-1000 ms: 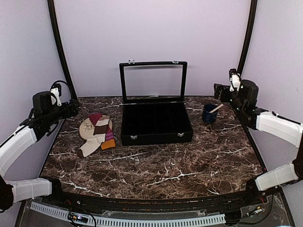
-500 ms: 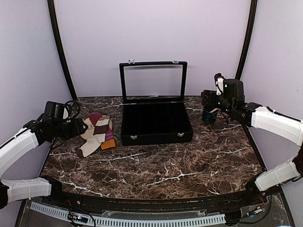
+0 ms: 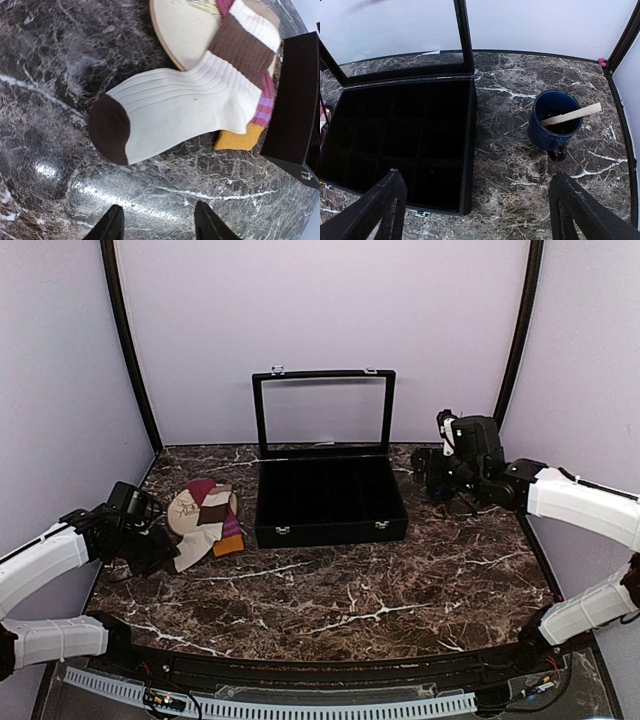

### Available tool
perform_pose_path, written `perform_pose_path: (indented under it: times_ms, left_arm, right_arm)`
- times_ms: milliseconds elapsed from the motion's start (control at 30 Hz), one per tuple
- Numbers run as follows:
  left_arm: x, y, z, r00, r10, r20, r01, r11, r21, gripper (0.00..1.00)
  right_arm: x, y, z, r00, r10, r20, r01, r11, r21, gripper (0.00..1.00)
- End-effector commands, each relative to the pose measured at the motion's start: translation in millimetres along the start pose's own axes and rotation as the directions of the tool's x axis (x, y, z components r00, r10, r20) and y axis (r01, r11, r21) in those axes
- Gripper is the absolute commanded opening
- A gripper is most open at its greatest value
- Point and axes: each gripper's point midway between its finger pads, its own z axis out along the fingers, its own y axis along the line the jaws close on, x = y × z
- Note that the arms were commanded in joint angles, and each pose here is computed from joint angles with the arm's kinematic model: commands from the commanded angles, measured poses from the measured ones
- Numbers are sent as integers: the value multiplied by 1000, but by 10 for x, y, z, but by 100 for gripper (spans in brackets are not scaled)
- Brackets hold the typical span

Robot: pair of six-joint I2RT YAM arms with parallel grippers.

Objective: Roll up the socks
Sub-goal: Pick up the sock from the corner of the board.

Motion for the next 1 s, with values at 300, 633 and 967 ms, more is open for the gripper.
perform_pose_path:
  times_ms: [300,633,967]
  left_arm:
    - [-27,303,179,986,-160,53,166,971,-171,50]
    - [-182,264,359,986,-152,71,165,954,-250,58]
    - [-255,311,504,986,-161,52,170,941,-293,57]
  right_arm:
    - [-226,286,24,1000,16,14,-16,999,-48,92]
    - [-259,422,158,1000,-10,0,10,997,-77,92]
    - [-342,520,236,999,-48,-7,47,995,-91,94]
